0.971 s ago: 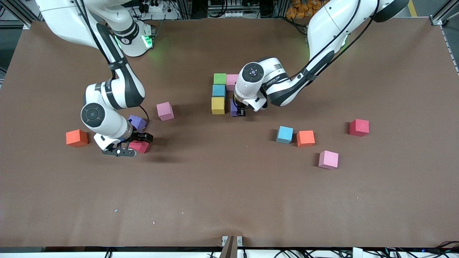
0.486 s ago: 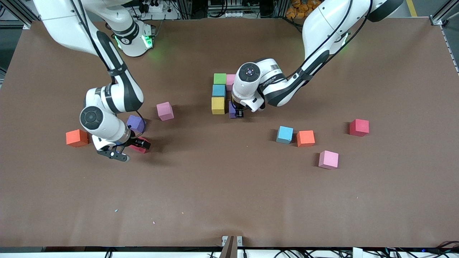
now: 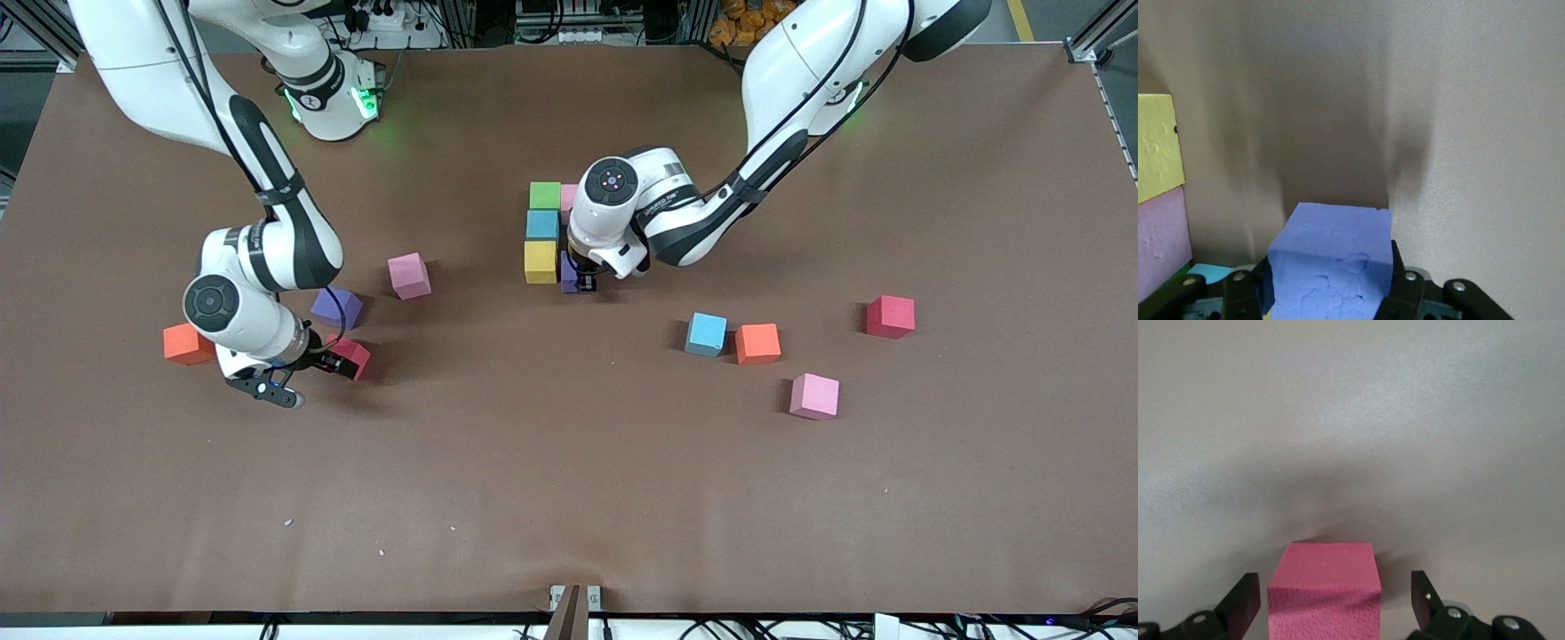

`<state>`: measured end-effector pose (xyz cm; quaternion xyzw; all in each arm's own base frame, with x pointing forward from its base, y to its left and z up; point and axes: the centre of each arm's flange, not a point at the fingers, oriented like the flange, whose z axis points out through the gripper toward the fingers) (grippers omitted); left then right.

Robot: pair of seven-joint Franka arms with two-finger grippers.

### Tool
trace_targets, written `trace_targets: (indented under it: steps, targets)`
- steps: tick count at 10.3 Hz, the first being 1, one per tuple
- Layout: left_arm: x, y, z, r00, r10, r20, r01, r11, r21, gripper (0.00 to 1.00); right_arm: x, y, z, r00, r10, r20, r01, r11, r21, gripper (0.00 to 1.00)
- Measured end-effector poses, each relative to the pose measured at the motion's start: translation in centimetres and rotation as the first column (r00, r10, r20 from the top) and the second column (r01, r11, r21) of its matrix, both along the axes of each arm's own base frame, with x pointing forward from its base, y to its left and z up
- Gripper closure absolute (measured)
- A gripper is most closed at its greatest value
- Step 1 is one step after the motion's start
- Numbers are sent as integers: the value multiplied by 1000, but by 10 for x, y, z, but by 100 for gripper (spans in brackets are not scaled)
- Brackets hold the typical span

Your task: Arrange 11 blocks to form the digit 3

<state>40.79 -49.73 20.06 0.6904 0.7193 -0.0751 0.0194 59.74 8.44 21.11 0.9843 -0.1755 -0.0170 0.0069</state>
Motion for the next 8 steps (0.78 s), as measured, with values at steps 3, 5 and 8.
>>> trace_targets:
  steps: [3, 5, 8]
  targets:
    - [-1, -1, -2, 1000, -1, -3, 1, 1000, 0, 40, -3, 3, -9, 1000, 1, -17, -1, 1000, -1, 0]
    - [-4, -4, -2, 1000, -7, -3, 7, 1000, 0, 40, -7, 4, -17, 1000, 3, -31, -3, 1000, -2, 16]
    - [-4, -3, -4, 1000, -1, -6, 1, 1000, 5, 40, -9, 12, -19, 999, 15, -37, -15, 1000, 0, 39]
